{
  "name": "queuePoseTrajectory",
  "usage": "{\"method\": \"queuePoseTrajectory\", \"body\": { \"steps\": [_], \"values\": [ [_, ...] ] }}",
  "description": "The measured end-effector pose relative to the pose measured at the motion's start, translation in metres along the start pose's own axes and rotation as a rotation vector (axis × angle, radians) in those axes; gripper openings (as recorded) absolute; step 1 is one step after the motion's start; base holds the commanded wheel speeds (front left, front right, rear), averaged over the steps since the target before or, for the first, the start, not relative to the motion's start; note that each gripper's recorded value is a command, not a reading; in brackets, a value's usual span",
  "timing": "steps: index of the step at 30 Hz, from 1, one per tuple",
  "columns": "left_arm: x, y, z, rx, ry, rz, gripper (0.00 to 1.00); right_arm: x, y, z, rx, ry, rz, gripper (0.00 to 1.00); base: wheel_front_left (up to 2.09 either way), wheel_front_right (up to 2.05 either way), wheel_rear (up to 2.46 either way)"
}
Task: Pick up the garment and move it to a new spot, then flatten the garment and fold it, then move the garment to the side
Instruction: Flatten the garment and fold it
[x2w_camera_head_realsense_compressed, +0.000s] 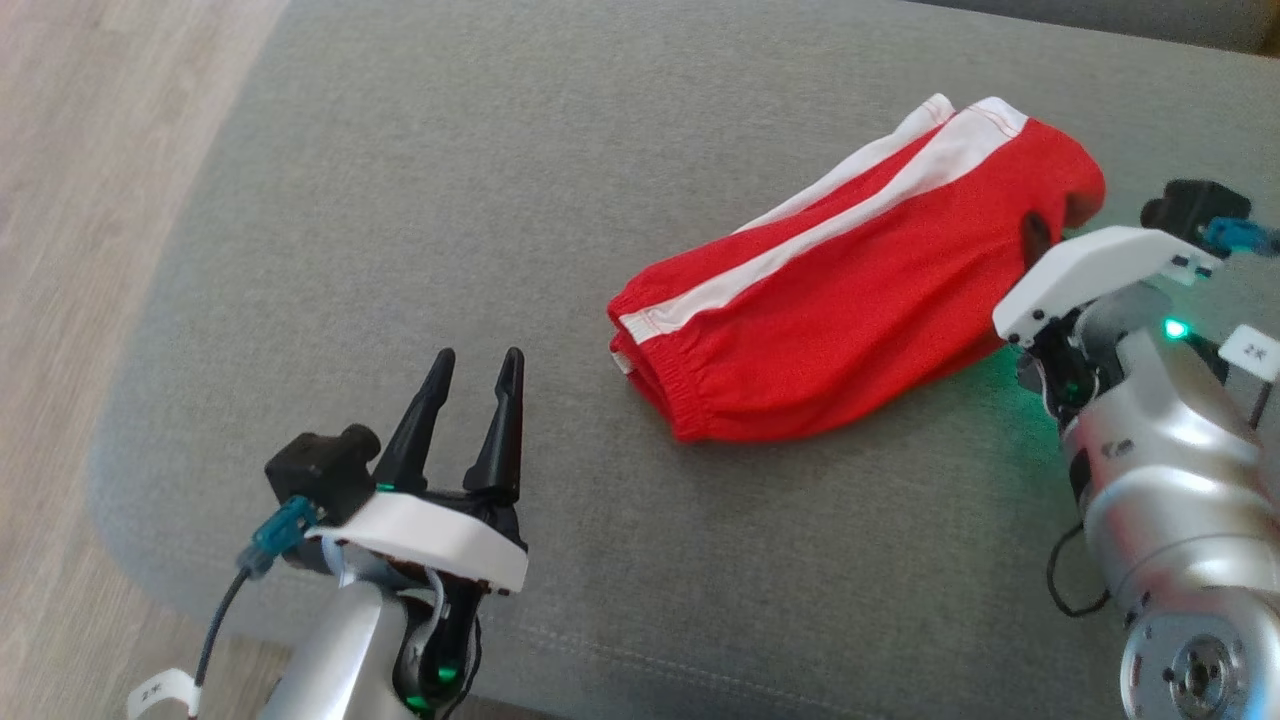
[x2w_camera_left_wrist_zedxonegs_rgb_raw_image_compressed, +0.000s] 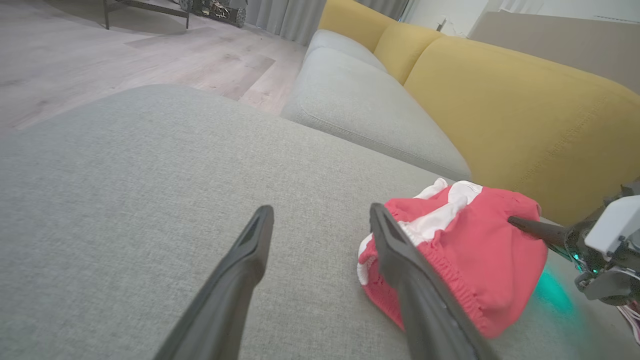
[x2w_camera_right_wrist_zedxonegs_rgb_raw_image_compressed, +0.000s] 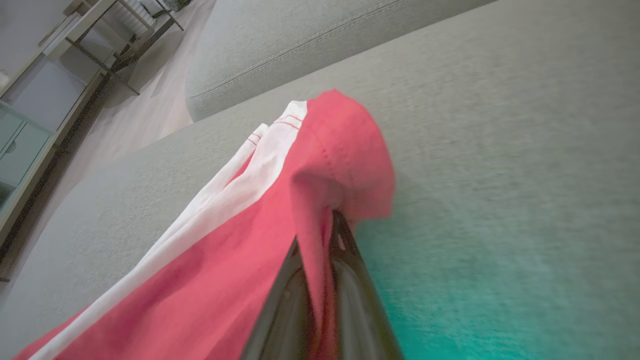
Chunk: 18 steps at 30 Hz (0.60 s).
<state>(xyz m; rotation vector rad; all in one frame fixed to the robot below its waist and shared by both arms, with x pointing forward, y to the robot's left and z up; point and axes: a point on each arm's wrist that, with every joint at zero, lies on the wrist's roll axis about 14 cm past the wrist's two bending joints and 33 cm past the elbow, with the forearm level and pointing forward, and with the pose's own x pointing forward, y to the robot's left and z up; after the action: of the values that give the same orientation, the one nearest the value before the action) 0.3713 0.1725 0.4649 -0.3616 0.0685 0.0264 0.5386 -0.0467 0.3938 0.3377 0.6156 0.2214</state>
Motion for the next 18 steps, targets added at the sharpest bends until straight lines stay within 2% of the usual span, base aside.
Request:
{"method": "queuePoseTrajectory", "body": {
  "steps": [13, 18],
  "values": [
    [0.006, -0.027, 0.002, 0.005, -0.009, -0.088, 1.00, -0.040, -0.054, 0.020, 0.083, -0.159, -0.107, 0.00, 0.00, 0.00, 0.00],
    [0.004, -0.033, 0.006, 0.001, -0.024, -0.104, 1.00, -0.066, -0.087, 0.017, 0.132, -0.218, -0.185, 0.00, 0.00, 0.00, 0.00]
  ]
}}
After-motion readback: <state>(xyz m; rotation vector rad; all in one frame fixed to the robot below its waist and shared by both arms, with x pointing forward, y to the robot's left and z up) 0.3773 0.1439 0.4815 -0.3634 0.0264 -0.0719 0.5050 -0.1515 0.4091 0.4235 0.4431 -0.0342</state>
